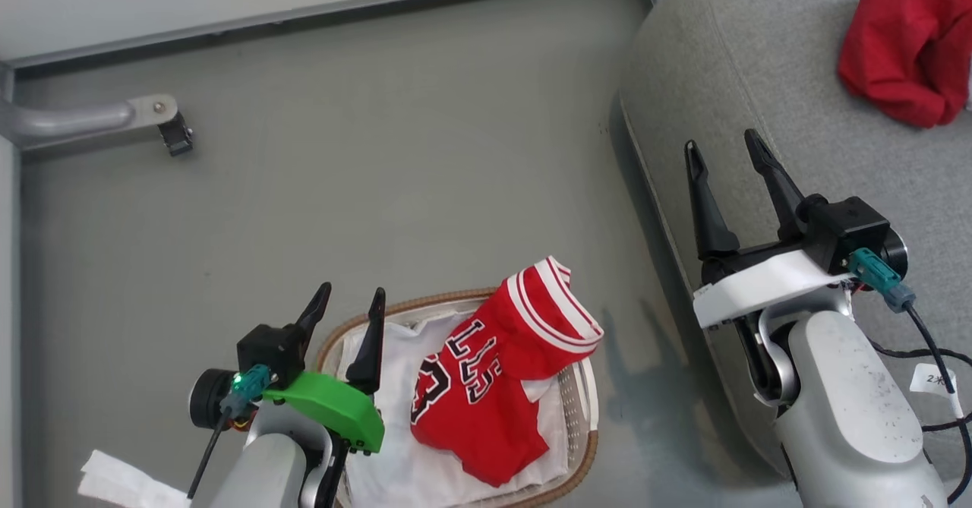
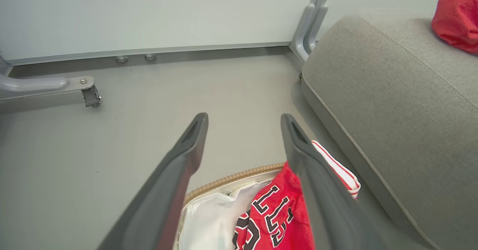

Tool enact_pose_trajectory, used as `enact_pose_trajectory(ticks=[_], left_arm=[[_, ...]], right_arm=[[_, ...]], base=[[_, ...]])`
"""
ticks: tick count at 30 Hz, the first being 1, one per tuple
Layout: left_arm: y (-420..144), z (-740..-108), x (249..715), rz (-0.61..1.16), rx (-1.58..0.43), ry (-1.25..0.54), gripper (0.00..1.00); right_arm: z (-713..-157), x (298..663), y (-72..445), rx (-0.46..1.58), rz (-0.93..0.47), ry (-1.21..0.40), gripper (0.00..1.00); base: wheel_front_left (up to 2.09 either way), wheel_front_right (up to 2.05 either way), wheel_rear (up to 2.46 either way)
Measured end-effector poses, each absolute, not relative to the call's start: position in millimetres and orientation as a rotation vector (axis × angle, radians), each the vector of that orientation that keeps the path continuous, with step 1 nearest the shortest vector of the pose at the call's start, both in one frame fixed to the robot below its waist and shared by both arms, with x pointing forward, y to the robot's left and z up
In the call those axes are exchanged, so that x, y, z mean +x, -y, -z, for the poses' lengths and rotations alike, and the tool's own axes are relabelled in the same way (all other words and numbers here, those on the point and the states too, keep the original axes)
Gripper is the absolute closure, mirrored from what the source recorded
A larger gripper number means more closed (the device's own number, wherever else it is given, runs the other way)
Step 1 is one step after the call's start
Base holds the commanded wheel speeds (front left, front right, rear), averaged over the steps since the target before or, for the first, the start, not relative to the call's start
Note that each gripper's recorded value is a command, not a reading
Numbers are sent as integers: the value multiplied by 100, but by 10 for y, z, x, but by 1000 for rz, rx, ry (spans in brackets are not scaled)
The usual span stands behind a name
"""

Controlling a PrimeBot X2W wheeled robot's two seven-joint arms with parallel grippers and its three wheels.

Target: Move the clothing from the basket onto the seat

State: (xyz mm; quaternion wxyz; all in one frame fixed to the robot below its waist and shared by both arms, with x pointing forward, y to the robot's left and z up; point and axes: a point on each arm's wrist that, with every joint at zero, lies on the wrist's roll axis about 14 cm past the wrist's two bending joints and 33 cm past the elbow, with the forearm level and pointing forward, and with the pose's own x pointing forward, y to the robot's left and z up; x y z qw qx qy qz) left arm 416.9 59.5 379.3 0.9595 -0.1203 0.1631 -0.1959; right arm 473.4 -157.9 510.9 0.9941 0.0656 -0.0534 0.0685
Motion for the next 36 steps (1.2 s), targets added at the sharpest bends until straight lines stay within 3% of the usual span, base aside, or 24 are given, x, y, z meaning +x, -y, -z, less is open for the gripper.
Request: enact_pose_trajectory(ticks=[16,36], left_arm=[[220,-2535,4103,698,-234,-686,0],[167,-1252,3841,773,-73,-1038,0]], right_arm=[[-4511,5089,1897,88,-72,19,0],[-3784,5134,2082,62,-33,-116,0]], base=[[0,0,0],[0,0,0]])
